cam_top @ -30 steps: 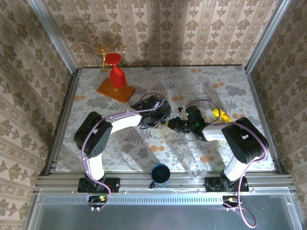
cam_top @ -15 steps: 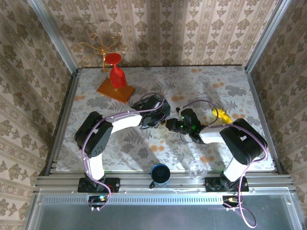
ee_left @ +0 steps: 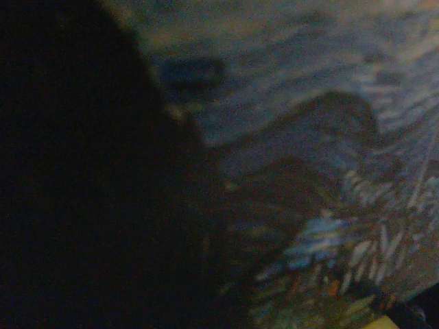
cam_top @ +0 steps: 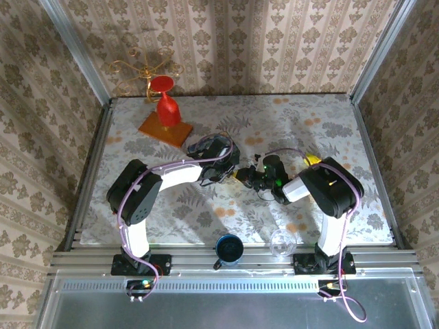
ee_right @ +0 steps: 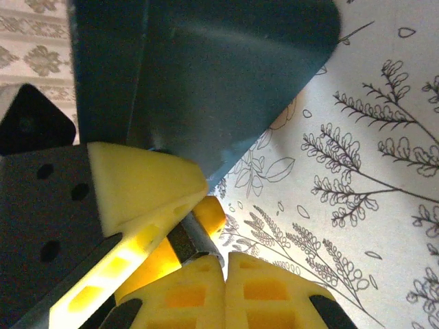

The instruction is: Unlock the padlock with the key

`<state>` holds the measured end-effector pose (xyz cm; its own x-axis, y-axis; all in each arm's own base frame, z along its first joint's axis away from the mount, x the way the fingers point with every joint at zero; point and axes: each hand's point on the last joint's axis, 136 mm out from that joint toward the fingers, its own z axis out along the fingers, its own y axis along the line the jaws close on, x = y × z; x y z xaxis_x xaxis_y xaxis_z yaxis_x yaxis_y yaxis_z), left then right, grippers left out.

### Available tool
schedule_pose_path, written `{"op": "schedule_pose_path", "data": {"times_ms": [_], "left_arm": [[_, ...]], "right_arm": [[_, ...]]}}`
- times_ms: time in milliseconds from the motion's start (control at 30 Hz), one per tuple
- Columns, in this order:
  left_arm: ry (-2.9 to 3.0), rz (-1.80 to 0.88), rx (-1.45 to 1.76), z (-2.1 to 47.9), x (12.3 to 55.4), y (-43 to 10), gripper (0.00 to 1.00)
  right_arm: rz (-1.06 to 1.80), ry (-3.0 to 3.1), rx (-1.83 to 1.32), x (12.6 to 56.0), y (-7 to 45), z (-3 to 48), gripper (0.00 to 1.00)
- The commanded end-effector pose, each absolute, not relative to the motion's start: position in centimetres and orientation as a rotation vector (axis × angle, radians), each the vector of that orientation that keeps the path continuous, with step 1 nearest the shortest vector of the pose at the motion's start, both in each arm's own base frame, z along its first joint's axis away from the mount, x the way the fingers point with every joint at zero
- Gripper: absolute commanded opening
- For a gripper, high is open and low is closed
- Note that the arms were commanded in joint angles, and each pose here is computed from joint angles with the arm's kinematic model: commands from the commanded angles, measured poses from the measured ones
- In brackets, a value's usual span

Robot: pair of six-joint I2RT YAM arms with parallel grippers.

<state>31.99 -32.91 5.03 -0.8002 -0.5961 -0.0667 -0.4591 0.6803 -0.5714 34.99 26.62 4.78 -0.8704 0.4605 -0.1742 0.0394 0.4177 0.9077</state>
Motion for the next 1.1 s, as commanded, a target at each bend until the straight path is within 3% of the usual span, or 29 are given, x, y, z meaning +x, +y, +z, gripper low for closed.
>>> {"op": "schedule_pose_path", "data": {"times_ms": [0, 300, 533, 700, 967, 1067], "left_arm": [[2.829, -1.162, -0.668, 8.0, 26.1, -39.1, 0.0], [2.806, -1.184, -0.689, 8.2, 26.5, -39.0, 0.0], [2.782, -1.147, -0.754, 7.9, 27.1, -37.4, 0.0], [2.766, -1.133, -0.784, 7.9, 27.5, -36.7, 0.0], [2.765, -1.124, -0.797, 7.7, 27.7, -36.4, 0.0], [2.769, -1.115, -0.802, 7.6, 27.6, -36.3, 0.0]], "right_arm": [[1.559, 2.045, 0.5, 38.3, 26.7, 9.0, 0.0], [1.658, 2.005, 0.693, 38.8, 25.9, 7.1, 0.0], [1.517, 2.072, 0.657, 38.0, 24.8, 6.7, 0.22], [1.386, 2.138, 0.59, 37.7, 24.1, 7.7, 0.29], [1.162, 2.218, 0.504, 36.6, 22.2, 9.2, 0.3], [1.096, 2.235, 0.493, 36.2, 21.4, 9.4, 0.36]]}}
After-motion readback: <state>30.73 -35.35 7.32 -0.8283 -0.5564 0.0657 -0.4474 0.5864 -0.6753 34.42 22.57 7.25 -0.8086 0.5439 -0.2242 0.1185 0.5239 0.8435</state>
